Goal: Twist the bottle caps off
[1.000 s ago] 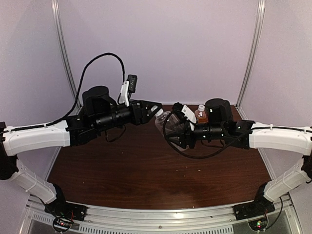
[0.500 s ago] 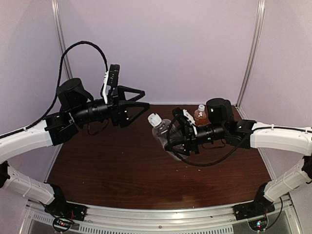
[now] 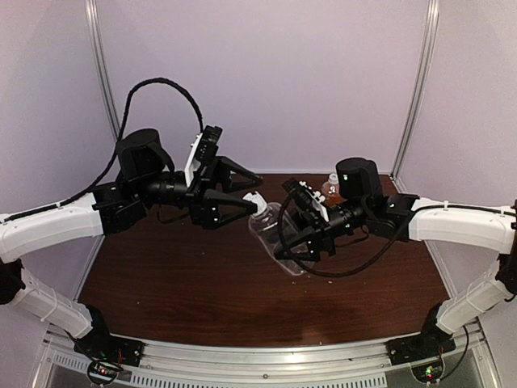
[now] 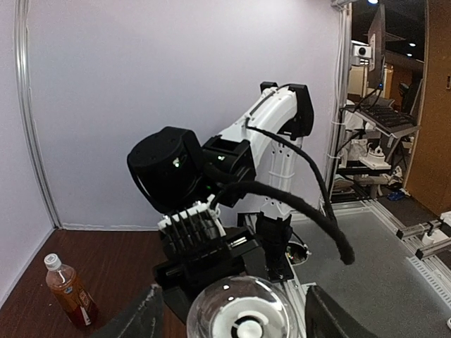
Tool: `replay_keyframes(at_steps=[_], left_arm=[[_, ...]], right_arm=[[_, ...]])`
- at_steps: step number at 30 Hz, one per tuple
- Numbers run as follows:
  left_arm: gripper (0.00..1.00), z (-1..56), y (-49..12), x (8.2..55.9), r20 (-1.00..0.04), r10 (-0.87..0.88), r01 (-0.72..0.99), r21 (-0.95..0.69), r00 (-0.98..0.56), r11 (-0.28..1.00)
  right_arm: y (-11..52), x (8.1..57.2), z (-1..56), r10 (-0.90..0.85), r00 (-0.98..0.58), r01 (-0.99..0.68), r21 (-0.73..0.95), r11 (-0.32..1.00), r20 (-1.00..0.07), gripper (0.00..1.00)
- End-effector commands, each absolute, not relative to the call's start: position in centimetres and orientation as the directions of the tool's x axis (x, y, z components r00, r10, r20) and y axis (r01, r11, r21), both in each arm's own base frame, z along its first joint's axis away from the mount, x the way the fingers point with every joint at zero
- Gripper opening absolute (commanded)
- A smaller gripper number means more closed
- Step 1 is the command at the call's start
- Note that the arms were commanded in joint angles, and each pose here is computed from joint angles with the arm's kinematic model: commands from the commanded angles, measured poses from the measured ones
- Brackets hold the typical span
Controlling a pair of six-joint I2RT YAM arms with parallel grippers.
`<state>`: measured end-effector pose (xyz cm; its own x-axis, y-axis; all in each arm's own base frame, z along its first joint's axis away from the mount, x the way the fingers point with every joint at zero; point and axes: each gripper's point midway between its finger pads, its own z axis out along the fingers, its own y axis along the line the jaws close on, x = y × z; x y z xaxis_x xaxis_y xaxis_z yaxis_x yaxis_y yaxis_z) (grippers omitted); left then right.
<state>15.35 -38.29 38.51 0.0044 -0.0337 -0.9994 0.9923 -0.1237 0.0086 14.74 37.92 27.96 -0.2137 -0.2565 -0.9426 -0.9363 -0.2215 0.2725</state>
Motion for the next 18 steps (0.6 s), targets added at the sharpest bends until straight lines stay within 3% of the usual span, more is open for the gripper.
replay_keyframes(at_steps=[1, 18], left_arm=[[0.68, 39.5, -38.4, 14.5, -0.997, -0.058, 0.976, 0.054, 0.043, -0.211], [0.43, 38.5, -38.6, 14.5, -0.999, -0.049, 0.976, 0.006, -0.005, -0.219]], right_arm=[[38.0, 14.3, 29.8, -0.223, -0.198, -0.923, 0.258, -0.284, -0.954, 0.47], [38.1, 14.9, 29.2, -0.228, -0.201, -0.933, 0.257, -0.251, -0.953, 0.46]])
